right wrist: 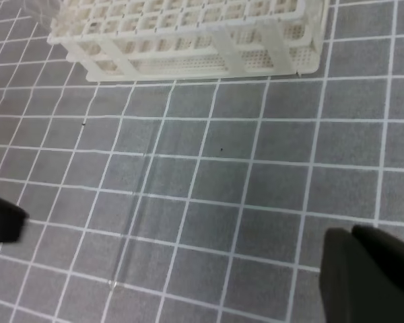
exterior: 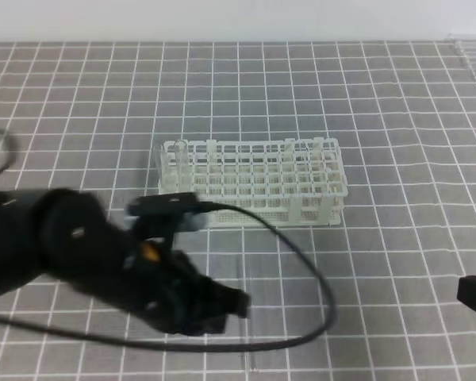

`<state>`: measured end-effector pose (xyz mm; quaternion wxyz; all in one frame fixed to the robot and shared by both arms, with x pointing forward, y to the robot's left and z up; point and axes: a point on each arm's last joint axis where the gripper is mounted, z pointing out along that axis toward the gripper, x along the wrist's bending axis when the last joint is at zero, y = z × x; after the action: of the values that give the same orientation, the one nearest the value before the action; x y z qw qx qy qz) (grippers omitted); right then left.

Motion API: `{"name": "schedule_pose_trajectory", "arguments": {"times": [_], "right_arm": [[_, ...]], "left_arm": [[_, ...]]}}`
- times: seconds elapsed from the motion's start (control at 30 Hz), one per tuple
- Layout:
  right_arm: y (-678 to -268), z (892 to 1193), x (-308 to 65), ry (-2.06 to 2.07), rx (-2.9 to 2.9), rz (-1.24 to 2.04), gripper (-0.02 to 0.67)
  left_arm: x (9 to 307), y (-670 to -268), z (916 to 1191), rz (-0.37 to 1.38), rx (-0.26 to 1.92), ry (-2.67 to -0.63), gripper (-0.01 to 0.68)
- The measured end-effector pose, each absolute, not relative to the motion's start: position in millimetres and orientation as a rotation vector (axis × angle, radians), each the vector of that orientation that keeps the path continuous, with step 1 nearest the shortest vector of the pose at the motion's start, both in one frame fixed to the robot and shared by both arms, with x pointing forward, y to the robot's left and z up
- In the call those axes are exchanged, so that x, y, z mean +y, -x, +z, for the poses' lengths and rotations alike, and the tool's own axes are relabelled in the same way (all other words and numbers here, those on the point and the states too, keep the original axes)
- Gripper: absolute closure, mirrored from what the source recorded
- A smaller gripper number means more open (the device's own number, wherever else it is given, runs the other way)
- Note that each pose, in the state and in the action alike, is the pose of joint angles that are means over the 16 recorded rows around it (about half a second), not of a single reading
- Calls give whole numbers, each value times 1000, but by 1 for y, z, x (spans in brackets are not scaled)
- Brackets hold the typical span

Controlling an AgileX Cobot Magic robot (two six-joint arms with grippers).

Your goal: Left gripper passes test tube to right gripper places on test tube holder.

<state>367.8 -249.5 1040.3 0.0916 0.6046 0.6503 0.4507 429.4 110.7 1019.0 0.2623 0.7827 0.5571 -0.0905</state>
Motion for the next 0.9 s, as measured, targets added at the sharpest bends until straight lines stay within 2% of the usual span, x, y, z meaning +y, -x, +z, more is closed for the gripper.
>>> {"name": "schedule_pose_trajectory", "arguments": {"times": [0.23,0.4,0.8,0.9], "right_arm": [[-367,1040,-249,-1801,1944,1340,662],[-367,1040,-249,-1803,1946,1341,662],[-368,1040,-249,-1797,1932,1343,662],[-368,1041,-249,-1796,1927,1343,662]], "left_arm": [[58,-436,1023,-253,1458,-2299,673],[37,-439,1019,-240,1445,-2395,642],[27,-446,993,-262,1493,-2519,353],[25,-447,990,-260,1497,-2519,300]]}}
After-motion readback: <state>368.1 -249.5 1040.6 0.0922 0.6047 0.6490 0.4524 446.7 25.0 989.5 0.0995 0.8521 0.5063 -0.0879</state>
